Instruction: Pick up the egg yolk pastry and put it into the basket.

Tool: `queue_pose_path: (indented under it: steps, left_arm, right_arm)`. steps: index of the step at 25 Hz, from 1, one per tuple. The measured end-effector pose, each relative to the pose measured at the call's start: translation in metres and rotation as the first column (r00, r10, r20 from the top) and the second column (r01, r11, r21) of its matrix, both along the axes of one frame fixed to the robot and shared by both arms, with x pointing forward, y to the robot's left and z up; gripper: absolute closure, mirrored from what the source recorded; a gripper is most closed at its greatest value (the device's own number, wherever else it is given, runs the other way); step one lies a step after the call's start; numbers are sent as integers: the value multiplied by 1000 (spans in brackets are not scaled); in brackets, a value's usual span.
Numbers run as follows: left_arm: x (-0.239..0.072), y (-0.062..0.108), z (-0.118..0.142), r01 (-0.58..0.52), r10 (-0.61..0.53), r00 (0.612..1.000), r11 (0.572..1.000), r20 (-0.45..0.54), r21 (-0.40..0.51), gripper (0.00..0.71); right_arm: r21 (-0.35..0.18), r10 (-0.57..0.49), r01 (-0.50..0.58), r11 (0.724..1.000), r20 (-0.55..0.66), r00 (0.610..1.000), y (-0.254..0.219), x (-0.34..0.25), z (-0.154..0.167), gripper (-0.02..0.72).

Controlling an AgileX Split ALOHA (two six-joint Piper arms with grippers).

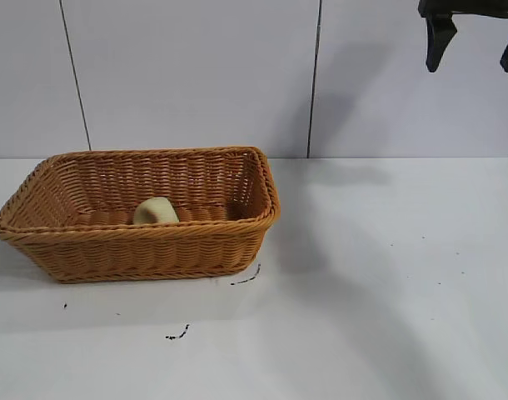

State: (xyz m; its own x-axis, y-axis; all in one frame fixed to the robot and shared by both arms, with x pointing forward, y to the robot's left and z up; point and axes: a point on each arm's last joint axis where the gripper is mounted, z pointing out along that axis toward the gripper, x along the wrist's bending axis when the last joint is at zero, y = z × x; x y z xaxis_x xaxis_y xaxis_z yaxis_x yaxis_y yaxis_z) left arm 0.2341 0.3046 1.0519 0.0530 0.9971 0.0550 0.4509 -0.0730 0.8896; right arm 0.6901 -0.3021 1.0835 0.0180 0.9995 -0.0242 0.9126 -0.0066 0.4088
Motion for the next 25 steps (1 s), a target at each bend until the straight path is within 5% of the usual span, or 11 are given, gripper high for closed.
queue_pose_path:
  steps: [5, 16, 25]
  left_arm:
    - [0, 0, 0, 0, 0, 1000, 1000, 0, 0, 17]
    - [0, 0, 0, 0, 0, 1000, 1000, 0, 0, 17]
    - [0, 0, 0, 0, 0, 1000, 1000, 0, 0, 17]
  right_arm:
    - [37, 8, -4, 999, -103, 995, 3, -72, 6, 27]
    - [23, 57, -55, 998, -100, 993, 4, -250, 14, 27]
    - [80, 47, -70, 994, 254, 966, 10, -363, -16, 27]
